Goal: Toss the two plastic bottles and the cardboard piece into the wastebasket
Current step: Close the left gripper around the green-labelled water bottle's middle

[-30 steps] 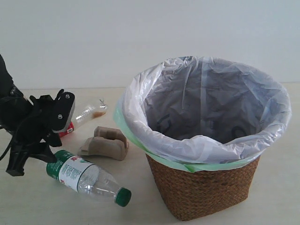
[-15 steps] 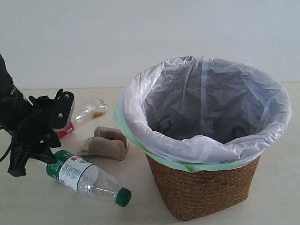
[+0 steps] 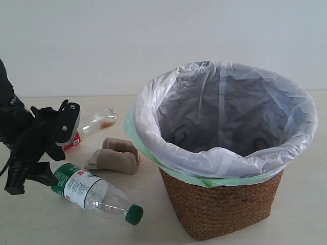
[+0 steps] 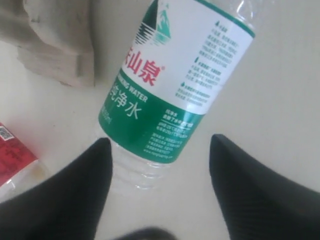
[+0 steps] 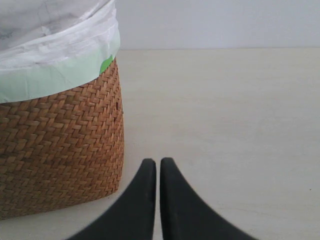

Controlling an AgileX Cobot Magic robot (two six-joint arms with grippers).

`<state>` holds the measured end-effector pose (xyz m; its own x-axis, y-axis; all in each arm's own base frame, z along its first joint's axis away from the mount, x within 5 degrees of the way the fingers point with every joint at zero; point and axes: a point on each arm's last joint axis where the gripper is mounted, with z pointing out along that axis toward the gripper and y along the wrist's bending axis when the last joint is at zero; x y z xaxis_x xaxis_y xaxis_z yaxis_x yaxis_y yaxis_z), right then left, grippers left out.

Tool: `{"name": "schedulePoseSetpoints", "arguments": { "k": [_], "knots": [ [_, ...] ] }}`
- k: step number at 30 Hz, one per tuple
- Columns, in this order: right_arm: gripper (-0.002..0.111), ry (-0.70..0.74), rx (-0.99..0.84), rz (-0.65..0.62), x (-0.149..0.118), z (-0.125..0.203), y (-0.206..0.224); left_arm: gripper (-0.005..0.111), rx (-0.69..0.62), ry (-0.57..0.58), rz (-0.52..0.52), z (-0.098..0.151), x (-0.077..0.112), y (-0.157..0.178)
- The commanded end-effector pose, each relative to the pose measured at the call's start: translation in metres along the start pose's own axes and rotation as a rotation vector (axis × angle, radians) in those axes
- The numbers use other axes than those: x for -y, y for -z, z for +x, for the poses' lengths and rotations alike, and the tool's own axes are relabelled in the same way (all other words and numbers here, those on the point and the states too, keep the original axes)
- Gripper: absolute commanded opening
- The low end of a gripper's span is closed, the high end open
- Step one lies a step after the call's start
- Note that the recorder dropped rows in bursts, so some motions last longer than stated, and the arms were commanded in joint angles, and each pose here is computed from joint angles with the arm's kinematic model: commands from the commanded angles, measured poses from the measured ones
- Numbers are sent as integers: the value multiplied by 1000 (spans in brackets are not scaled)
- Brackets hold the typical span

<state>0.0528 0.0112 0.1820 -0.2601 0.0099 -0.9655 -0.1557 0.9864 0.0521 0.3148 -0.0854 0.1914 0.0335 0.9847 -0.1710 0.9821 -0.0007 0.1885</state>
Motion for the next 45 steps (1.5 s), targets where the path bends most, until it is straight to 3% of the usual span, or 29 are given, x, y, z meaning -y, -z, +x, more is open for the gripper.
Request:
{"name": "schedulePoseSetpoints", "arguments": {
  "k": [1, 5, 12, 18, 31, 39, 45],
  "knots": [
    [0, 9, 9, 8, 1, -1, 0, 65, 17, 24, -30, -2, -2, -3],
    [0, 9, 9, 8, 1, -1, 0, 68, 23, 29, -48, -2, -4, -3],
    [0, 9, 9, 8, 1, -1, 0, 68, -13, 23, 9, 5, 6, -28],
    [0, 9, 9, 8, 1, -1, 0, 68, -36, -11, -64, 9, 2, -33],
    [0, 9, 7, 8, 1, -1, 0, 68, -17, 36, -27, 10, 14, -41],
    [0, 9, 9, 8, 1, -1, 0, 68, 39, 150, -5, 8, 19, -54],
    [0, 9, 9, 8, 1, -1, 0, 68, 6, 96, 38, 12, 25, -68]
  ]
}}
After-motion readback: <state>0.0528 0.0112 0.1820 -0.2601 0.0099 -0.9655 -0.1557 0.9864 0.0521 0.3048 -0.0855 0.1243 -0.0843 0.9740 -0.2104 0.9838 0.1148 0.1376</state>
